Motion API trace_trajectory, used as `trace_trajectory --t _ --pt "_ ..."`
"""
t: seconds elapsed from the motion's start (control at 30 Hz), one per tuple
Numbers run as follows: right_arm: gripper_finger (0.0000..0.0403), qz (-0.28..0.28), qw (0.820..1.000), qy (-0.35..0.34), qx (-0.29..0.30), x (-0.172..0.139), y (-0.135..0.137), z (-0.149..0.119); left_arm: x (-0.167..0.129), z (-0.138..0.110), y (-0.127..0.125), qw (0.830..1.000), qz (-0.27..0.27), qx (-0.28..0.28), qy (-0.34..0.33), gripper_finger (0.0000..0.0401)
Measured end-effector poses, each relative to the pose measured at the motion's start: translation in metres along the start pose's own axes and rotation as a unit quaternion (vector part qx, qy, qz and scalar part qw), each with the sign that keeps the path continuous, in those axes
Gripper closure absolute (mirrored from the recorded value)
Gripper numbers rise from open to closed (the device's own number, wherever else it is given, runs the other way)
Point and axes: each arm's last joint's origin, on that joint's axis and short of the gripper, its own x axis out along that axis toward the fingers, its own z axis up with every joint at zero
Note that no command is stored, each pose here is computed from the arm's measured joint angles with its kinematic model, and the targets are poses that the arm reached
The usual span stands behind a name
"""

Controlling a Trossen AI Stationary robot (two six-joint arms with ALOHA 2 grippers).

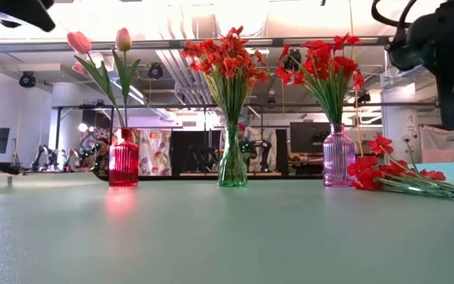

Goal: Sort flowers into vase by color
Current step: Put the red flower in the violet flower vase

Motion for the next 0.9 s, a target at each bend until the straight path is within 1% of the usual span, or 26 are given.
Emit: trace_trajectory --t 0.13,0.27,0.4,0.57,0.63,0.77,0.9 --pt "0.0202 -0.007 1.000 -0.025 0.002 0.002 0.000 0.001 0.019 -0.003 -0.004 1.000 -0.001 -0.001 -0.014 0.0074" --pt "0.0202 0.007 0.998 -0.060 0.006 0.002 0.003 0.004 0.039 -0.003 -0.008 0.999 0.020 0.016 -0.040 0.0074" --pt "0.0202 0.009 0.996 -0.092 0.016 0.005 0.006 0.006 0.066 -0.006 -0.008 0.998 0.045 0.032 -0.038 0.0074" --pt "0.0202 -0.013 0.994 -0.102 0.023 0.015 0.008 0.005 0.100 -0.009 -0.003 0.995 0.074 0.049 -0.033 0.0074" --pt "0.0202 -0.027 0.994 -0.099 0.024 0.021 0.009 0.004 0.111 -0.008 -0.003 0.995 0.076 0.048 -0.040 0.0074" --pt "0.0202 -0.050 0.994 -0.091 0.019 0.033 0.012 0.003 0.127 -0.013 -0.005 0.994 0.081 0.056 -0.042 0.0074" --pt "0.0202 -0.057 0.995 -0.082 0.025 0.040 0.015 0.002 0.136 -0.016 -0.006 0.992 0.098 0.054 -0.060 0.0074"
